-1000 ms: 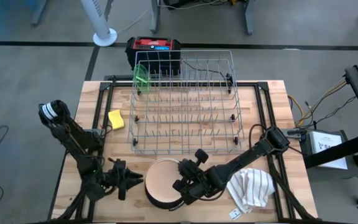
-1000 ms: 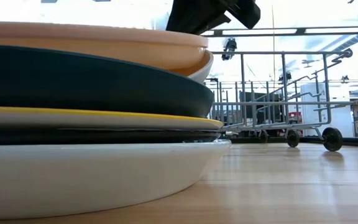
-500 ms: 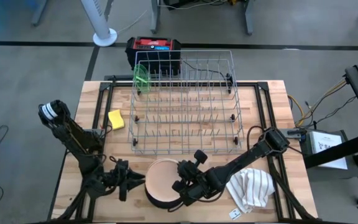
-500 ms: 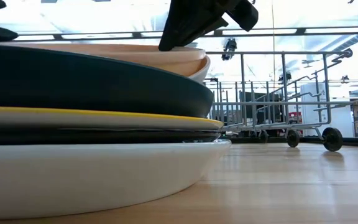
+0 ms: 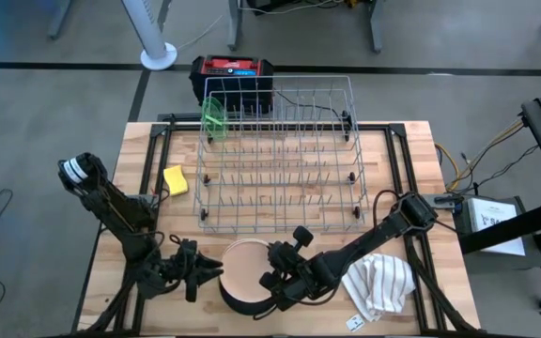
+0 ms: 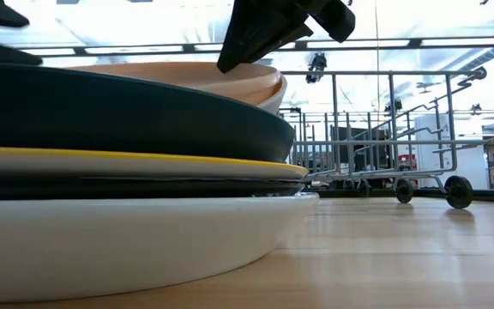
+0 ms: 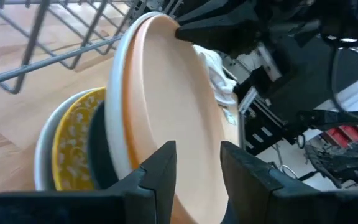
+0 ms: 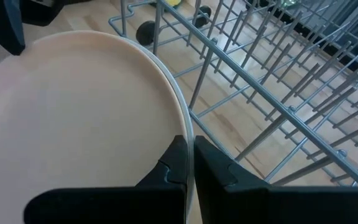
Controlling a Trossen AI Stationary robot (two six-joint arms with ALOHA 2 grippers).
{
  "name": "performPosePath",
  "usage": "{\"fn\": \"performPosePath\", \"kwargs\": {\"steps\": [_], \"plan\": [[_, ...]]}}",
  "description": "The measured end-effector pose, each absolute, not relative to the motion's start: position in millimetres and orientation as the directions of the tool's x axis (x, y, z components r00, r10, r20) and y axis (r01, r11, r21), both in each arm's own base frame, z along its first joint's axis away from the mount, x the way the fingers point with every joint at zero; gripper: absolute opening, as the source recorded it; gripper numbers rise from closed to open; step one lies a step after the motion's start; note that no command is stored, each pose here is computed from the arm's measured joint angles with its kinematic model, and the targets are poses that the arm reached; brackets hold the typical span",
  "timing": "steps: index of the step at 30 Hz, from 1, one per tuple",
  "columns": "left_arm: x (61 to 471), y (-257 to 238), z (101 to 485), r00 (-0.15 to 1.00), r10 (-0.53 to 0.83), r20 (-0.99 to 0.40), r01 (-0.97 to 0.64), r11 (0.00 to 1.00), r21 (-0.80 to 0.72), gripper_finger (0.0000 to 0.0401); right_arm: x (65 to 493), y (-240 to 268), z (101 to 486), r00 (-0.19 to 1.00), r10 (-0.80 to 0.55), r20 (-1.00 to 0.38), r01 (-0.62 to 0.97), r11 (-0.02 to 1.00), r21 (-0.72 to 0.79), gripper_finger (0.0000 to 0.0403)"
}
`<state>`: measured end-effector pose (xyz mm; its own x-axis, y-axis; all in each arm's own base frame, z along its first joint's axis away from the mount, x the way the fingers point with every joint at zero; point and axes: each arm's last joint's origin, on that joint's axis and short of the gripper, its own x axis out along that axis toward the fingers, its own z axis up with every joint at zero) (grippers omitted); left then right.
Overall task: Sort dishes
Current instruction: Put the light pink plate into the dish rack
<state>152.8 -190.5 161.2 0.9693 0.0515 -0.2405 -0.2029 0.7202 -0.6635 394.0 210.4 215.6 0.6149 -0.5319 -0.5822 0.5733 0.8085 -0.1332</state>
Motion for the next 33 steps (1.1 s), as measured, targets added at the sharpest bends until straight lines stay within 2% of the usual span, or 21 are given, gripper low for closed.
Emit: {"fn": "performPosePath", "kwargs": {"steps": [6, 17, 20, 33], "plan": [[152, -192, 179, 0.974, -0.036, -0.225, -0.130, 0.722, -0.680, 0.0115, 393, 212, 216, 0.617, -0.530, -0.581, 0.570, 0.811, -0.135, 0.0000], [142, -178, 197, 0.952, -0.015, -0.306, -0.197, 0.734, -0.650, 0.0115, 392, 214, 216, 0.620, -0.527, -0.581, 0.562, 0.815, -0.139, 0.0000], [139, -175, 195, 0.928, -0.013, -0.373, -0.243, 0.739, -0.629, 0.0115, 391, 215, 216, 0.621, -0.526, -0.581, 0.561, 0.816, -0.140, 0.0000], [162, -201, 177, 0.910, 0.022, -0.413, -0.280, 0.768, -0.576, 0.0115, 392, 216, 216, 0.626, -0.528, -0.573, 0.554, 0.819, -0.150, 0.0000]]}}
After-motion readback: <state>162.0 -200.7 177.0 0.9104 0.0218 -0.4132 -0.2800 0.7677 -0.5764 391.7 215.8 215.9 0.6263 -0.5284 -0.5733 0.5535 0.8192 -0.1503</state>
